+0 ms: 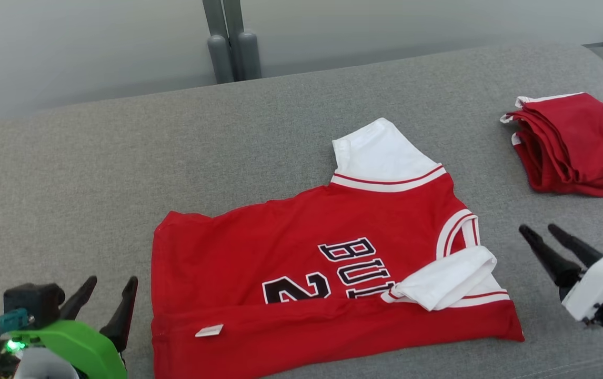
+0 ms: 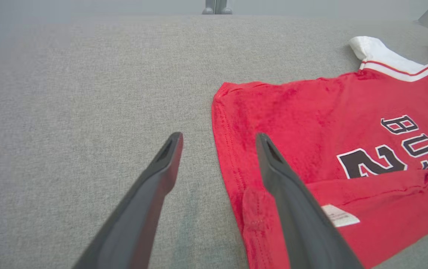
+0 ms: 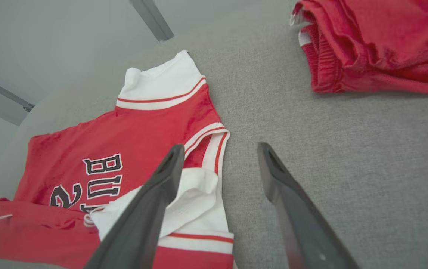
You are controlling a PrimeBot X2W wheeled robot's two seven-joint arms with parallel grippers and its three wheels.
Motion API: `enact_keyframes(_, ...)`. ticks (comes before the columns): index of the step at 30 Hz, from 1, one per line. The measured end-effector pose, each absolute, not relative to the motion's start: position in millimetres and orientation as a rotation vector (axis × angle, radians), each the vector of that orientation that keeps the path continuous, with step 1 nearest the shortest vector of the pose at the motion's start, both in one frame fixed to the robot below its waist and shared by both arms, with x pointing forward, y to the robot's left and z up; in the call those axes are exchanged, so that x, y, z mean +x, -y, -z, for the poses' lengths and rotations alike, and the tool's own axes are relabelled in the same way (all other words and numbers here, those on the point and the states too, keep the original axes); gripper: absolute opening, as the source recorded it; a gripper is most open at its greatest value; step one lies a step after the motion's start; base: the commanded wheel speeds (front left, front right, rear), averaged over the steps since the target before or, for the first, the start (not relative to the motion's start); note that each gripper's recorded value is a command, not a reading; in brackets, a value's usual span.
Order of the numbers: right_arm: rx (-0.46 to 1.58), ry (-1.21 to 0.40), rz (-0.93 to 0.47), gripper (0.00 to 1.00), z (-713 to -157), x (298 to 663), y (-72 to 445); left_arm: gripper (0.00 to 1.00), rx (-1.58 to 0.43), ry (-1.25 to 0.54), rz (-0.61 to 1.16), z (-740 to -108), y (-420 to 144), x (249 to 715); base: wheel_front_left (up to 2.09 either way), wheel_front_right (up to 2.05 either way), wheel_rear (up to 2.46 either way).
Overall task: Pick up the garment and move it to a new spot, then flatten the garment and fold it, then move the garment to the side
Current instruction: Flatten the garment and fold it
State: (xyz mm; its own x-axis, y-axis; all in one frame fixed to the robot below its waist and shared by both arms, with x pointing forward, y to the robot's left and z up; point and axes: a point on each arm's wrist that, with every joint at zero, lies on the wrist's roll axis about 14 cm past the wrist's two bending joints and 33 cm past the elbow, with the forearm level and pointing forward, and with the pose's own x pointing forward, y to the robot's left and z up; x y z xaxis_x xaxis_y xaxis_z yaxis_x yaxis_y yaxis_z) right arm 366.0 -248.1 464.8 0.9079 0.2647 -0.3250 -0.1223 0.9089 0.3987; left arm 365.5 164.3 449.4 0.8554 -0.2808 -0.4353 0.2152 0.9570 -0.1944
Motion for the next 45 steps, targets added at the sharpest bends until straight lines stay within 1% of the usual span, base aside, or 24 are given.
enact_keyframes(3, 0.352, -0.287, -0.192, 1.00, -486, 395, 252, 1.00, -0.125, -0.463, 0.290, -456, -159, 384, 0.00, 0.00, 0.00)
enact_keyframes(5, 0.347, -0.250, -0.197, 1.00, -494, 413, 248, 1.00, -0.116, -0.477, 0.312, -454, -155, 394, 0.00, 0.00, 0.00)
enact_keyframes(10, 0.342, -0.206, -0.219, 1.00, -508, 458, 233, 1.00, -0.092, -0.538, 0.395, -445, -141, 420, 0.00, 0.00, 0.00)
enact_keyframes(14, 0.312, -0.232, -0.249, 1.00, -507, 491, 220, 1.00, -0.071, -0.619, 0.452, -432, -134, 435, 0.00, 0.00, 0.00)
enact_keyframes(18, 0.259, -0.302, -0.282, 1.00, -497, 524, 207, 1.00, -0.076, -0.693, 0.500, -425, -130, 454, 0.00, 0.00, 0.00)
enact_keyframes(23, 0.199, -0.411, -0.354, 1.00, -474, 558, 175, 1.00, -0.068, -0.797, 0.532, -410, -134, 472, 0.00, 0.00, 0.00)
enact_keyframes(26, 0.169, -0.486, -0.370, 1.00, -452, 571, 164, 1.00, -0.067, -0.868, 0.552, -397, -135, 474, 0.00, 0.00, 0.00)
enact_keyframes(29, 0.134, -0.548, -0.377, 1.00, -432, 581, 158, 1.00, -0.072, -0.898, 0.560, -391, -137, 479, 0.00, 0.00, 0.00)
enact_keyframes(34, 0.123, -0.627, -0.404, 1.00, -403, 588, 141, 1.00, -0.096, -0.946, 0.562, -381, -143, 474, 0.00, 0.00, 0.00)
enact_keyframes(45, 0.143, -0.709, -0.431, 1.00, -376, 594, 129, 1.00, -0.119, -0.964, 0.604, -374, -139, 467, 0.00, 0.00, 0.00)
